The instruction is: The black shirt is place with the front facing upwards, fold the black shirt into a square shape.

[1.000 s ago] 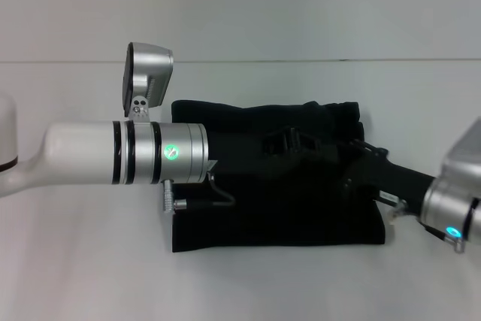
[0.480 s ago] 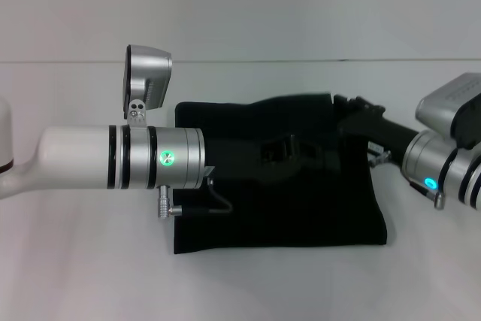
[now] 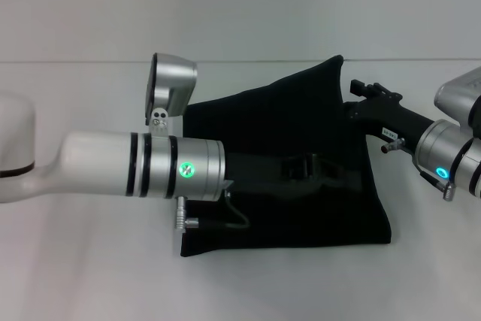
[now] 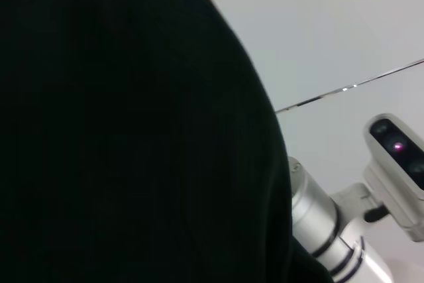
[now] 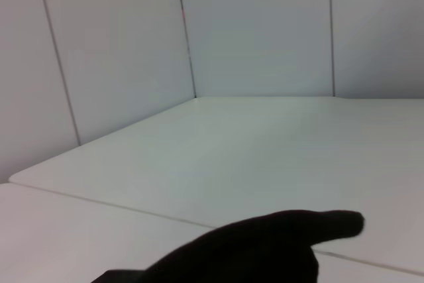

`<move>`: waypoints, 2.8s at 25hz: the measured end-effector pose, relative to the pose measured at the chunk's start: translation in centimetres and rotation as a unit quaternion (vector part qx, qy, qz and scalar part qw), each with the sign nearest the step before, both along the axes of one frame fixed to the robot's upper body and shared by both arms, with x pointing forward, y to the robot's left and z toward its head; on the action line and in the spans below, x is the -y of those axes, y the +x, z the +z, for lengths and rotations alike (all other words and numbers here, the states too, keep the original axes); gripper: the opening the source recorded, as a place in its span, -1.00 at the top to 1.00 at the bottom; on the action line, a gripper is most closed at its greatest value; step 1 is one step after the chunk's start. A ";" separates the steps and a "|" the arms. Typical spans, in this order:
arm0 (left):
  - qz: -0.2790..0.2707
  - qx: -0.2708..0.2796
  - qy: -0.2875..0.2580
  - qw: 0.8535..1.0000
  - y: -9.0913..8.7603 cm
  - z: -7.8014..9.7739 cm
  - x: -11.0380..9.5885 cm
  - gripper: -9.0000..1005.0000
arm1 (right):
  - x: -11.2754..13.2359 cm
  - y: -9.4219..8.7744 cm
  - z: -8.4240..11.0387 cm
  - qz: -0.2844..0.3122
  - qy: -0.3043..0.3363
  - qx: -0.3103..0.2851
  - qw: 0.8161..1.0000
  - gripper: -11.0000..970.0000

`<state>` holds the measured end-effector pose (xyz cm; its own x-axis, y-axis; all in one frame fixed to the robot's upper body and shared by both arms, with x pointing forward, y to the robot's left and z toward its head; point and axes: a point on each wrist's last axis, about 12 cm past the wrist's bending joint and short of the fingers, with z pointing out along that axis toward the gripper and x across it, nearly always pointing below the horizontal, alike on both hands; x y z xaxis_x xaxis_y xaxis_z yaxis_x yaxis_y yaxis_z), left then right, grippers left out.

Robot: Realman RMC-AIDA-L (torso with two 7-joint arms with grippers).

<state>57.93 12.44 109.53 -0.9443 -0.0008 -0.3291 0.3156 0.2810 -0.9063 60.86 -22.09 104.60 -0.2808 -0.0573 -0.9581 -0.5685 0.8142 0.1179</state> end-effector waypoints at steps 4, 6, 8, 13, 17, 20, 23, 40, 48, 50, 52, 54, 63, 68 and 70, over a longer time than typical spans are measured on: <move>0.007 0.002 0.012 1.000 0.2 -0.4 1.0 0.92 | 0.6 -0.1 -0.2 -0.008 -0.003 -0.001 1.000 -0.95; 0.012 0.004 0.020 1.000 0.4 -0.6 1.6 0.92 | 0.9 -0.2 -0.2 -0.014 -0.004 -0.001 1.000 -0.95; 0.022 0.006 0.029 0.999 0.6 -0.8 2.1 0.92 | 1.1 -0.1 -0.2 -0.020 -0.005 0.000 1.000 -0.95; 0.036 0.012 0.051 0.998 1.0 -1.3 2.9 0.92 | 1.8 0.2 -0.3 -0.037 -0.020 -0.005 0.999 -0.95; 0.046 0.018 0.060 0.997 1.1 -1.7 2.6 0.91 | 2.4 0.2 -0.7 -0.061 -0.024 -0.016 0.998 -0.95; 0.052 0.023 0.071 0.996 1.0 -2.2 2.6 0.90 | 3.3 0.1 -0.8 -0.090 -0.011 -0.020 0.996 -0.95; 0.051 0.020 0.072 0.996 0.9 -2.4 2.6 0.83 | 4.5 -0.1 -0.9 -0.126 0.008 -0.020 0.992 -0.95; 0.075 0.075 -0.046 0.993 0.1 0.1 -5.3 -0.32 | 6.8 -4.1 -1.1 -0.112 0.168 -0.040 0.979 -0.94; 0.143 0.090 -0.024 0.985 -0.1 0.1 -12.9 -0.76 | 8.4 -2.8 1.0 -0.089 0.285 -0.182 0.937 -0.94; 0.151 0.104 -0.024 0.983 -0.5 0.1 -13.9 -0.83 | 8.4 -2.1 1.6 -0.085 0.288 -0.214 0.930 -0.94; 0.153 0.110 -0.025 0.982 -0.6 0.1 -14.4 -0.82 | 8.0 -1.2 1.8 -0.085 0.278 -0.241 0.926 -0.94; 0.155 0.113 -0.024 0.981 -0.7 0.1 -14.6 -0.82 | 7.3 -0.5 1.8 -0.087 0.258 -0.257 0.927 -0.94; 0.155 0.116 -0.023 0.981 -0.8 0.1 -14.7 -0.82 | 3.7 1.3 1.1 -0.085 0.140 -0.262 0.951 -0.93; 0.155 0.116 -0.024 0.981 -0.8 0.0 -14.6 -0.82 | 4.0 1.6 1.0 -0.106 0.100 -0.242 0.959 -0.87; 0.155 0.115 -0.024 0.981 -0.8 0.0 -14.6 -0.82 | 4.2 1.7 0.9 -0.116 0.090 -0.239 0.960 -0.84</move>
<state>57.14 27.02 109.54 -0.7970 -0.2972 -0.5259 0.4194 0.3542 -0.8358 62.57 -26.33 105.50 -0.6764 0.2135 -0.7049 -0.2206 0.8545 0.4704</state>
